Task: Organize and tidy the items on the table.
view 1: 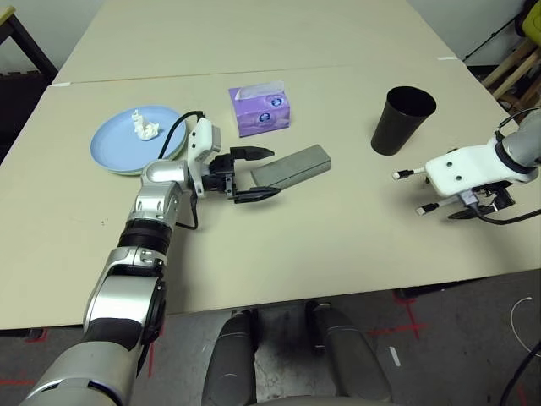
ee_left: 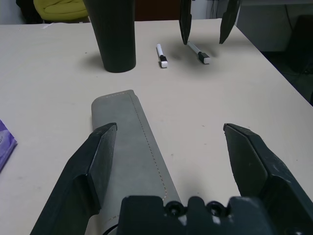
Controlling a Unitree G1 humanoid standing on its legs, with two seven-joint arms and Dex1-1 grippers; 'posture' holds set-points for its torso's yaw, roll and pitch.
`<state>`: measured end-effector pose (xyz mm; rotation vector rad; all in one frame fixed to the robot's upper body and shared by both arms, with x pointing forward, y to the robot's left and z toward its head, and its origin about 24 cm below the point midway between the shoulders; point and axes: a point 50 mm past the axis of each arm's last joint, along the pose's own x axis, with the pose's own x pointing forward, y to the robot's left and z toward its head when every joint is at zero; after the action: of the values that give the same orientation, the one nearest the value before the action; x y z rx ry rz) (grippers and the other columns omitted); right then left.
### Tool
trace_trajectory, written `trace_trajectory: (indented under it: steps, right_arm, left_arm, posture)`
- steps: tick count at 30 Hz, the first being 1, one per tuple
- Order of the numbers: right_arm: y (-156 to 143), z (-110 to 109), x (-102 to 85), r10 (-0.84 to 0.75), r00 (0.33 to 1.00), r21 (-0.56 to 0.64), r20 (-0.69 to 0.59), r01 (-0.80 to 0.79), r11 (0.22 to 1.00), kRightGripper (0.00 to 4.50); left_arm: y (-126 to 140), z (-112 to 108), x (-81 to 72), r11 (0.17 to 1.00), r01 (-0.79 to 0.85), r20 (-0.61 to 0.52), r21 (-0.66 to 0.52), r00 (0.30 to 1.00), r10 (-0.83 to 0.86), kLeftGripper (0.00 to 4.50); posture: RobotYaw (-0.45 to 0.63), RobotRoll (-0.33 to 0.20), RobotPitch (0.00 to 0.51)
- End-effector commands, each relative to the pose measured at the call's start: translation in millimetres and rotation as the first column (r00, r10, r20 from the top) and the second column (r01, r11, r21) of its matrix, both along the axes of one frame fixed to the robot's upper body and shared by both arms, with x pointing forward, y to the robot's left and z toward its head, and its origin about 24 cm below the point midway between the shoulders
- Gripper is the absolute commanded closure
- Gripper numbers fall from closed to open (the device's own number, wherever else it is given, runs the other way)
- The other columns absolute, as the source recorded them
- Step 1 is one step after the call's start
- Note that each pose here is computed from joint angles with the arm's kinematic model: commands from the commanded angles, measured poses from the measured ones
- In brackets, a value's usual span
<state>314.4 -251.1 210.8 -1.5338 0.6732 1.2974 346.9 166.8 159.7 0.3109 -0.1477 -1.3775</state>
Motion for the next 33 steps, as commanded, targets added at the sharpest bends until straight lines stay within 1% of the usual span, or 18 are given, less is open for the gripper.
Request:
trace_trajectory:
  steps: [1, 7, 11, 18, 24, 27, 29, 30, 31, 33]
  right_arm:
    - [3.4, -9.3, -4.1, 0.016, 0.999, -0.019, -0.038, -0.016, 1.000, 0.00]
    - [3.7, -19.0, -8.6, -0.008, 0.998, -0.035, -0.054, 0.006, 0.999, 0.00]
    - [4.7, -18.4, -9.3, 0.002, 0.998, -0.055, -0.055, -0.005, 0.998, 0.00]
    - [8.6, -16.5, -4.3, 0.019, 0.999, -0.075, -0.028, -0.021, 0.997, 0.00]
    - [11.4, -18.8, -3.8, 0.034, 0.999, -0.083, -0.042, -0.037, 0.996, 0.00]
    - [11.7, -20.6, -5.2, 0.037, 0.998, -0.089, -0.058, -0.042, 0.995, 0.59]
    - [10.6, -21.0, -6.0, 0.036, 0.997, -0.097, -0.065, -0.042, 0.994, 1.26]
    - [10.0, -21.1, -6.3, 0.035, 0.997, -0.100, -0.066, -0.042, 0.994, 1.70]
    - [9.5, -21.2, -6.5, 0.034, 0.997, -0.102, -0.069, -0.041, 0.994, 1.95]
    - [8.7, -21.2, -6.9, 0.035, 0.997, -0.109, -0.073, -0.043, 0.993, 2.75]
  left_arm:
    - [1.9, -1.0, -1.8, 1.000, -0.003, -0.008, 0.001, 1.000, 0.003, 0.05]
    - [0.2, 0.1, -1.3, 1.000, 0.000, -0.013, 0.000, 1.000, 0.000, 0.05]
    - [-0.7, 0.4, -1.1, 1.000, 0.003, -0.014, 0.003, 1.000, -0.003, 0.05]
    - [-1.1, 0.8, -0.9, 1.000, 0.005, -0.014, 0.004, 1.000, -0.004, 0.05]
    - [-1.2, 1.5, -1.1, 1.000, 0.003, -0.009, 0.004, 1.000, -0.003, 0.05]
    - [-1.0, 2.0, -1.0, 1.000, 0.001, -0.007, 0.003, 1.000, -0.001, 0.00]
    - [-0.7, 2.5, -0.9, 1.000, -0.001, -0.006, 0.002, 1.000, 0.001, 0.00]
    - [-0.5, 2.5, -0.9, 1.000, -0.001, -0.005, 0.002, 1.000, 0.001, 0.00]
    - [-0.3, 2.6, -1.0, 1.000, -0.002, -0.005, 0.002, 1.000, 0.002, 0.00]
    - [-0.1, 2.7, -1.0, 1.000, -0.003, -0.004, 0.002, 1.000, 0.003, 0.00]
  posture:
    - [0.05, 0.000, 0.250]
    - [0.04, 0.000, 0.252]
    - [0.04, 0.000, 0.256]
    - [0.04, 0.000, 0.254]
    - [0.05, 0.000, 0.253]
    - [0.05, 0.000, 0.253]
    - [0.05, 0.000, 0.252]
    - [0.05, 0.000, 0.252]
    - [0.05, 0.000, 0.252]
    - [0.05, 0.000, 0.251]
